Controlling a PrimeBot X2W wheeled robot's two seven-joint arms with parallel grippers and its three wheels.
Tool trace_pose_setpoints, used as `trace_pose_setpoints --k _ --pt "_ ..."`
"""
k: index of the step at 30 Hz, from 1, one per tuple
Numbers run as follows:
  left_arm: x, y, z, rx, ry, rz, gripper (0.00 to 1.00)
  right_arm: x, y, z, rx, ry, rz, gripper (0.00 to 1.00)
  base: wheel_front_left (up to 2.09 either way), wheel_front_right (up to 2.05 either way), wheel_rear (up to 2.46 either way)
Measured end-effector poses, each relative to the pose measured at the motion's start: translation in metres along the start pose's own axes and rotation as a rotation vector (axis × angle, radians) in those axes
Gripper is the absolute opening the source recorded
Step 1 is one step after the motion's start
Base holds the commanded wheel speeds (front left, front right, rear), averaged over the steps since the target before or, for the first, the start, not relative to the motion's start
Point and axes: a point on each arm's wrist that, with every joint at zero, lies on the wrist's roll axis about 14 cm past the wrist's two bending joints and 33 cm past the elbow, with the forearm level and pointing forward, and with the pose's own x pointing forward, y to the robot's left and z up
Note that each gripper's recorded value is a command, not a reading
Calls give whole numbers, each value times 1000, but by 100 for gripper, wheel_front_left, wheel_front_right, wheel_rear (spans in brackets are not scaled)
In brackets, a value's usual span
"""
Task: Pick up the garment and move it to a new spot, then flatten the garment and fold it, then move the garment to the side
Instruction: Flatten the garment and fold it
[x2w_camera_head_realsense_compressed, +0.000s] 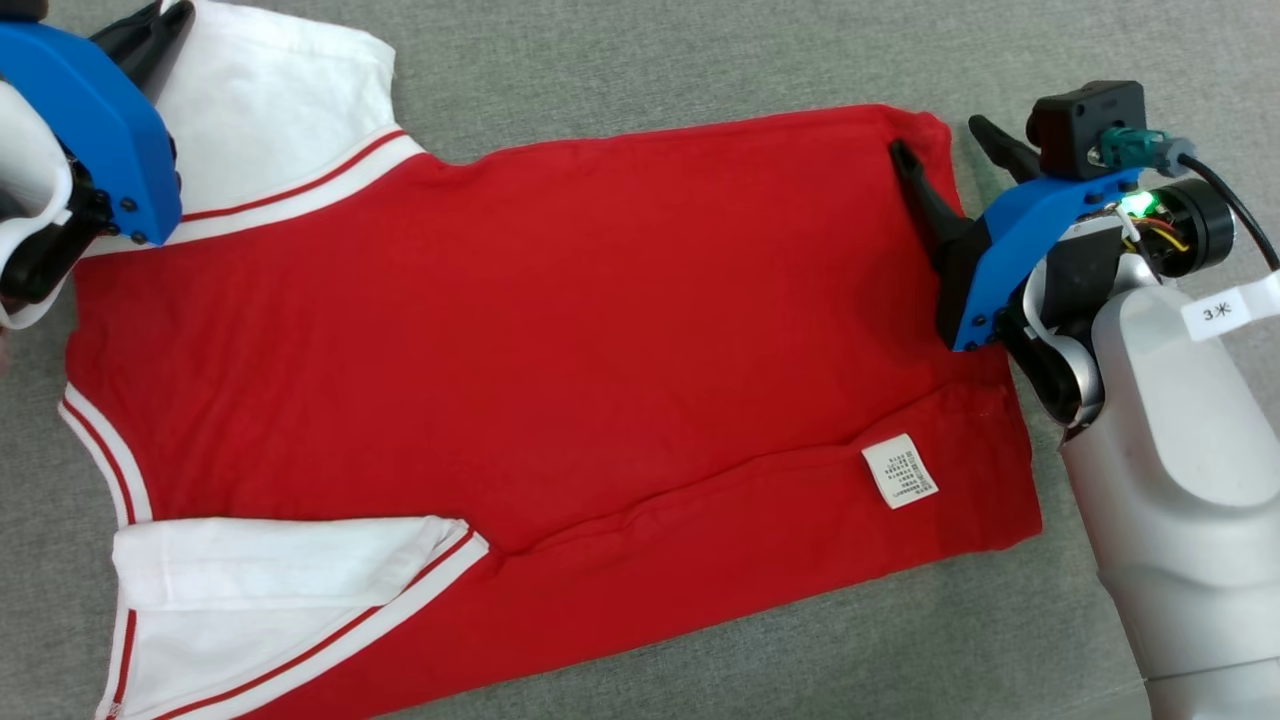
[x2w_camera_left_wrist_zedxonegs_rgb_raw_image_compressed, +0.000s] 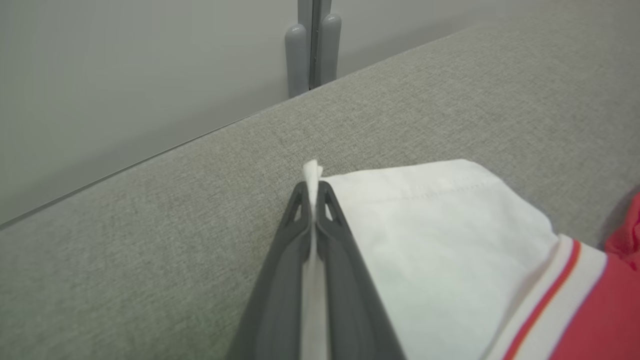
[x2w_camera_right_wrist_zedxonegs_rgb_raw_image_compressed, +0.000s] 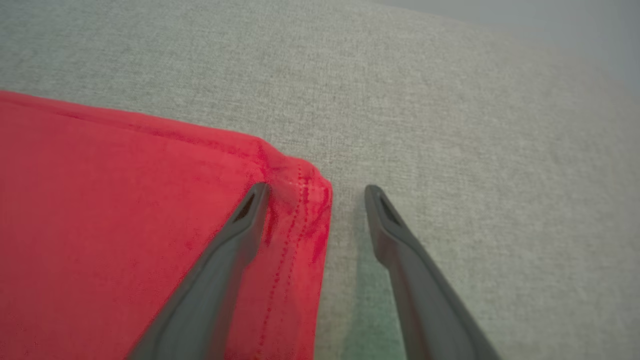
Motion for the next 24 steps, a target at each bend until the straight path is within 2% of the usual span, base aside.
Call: trace_pose_setpoints --k 4,5,6,7,12,24 --pt "-3 -2 2 -4 -21 -3 0 9 8 -2 30 36 28 100 0 0 0" --pt "-4 -1 3 -4 -27 -3 0 11 9 -3 26 44 31 80 0 0 0" --pt "-5 -1 5 -3 -35 -3 0 13 9 -3 32 49 34 25 0 0 0" --pt "-6 -1 7 -5 -43 -1 0 14 11 -3 40 52 41 0 0 0 0" --pt "-15 -2 15 -1 -82 2 0 16 17 4 50 27 60 0 0 0 0" --pt "-69 -17 57 23 -273 7 0 -7 13 48 58 -190 56 0 0 0 0"
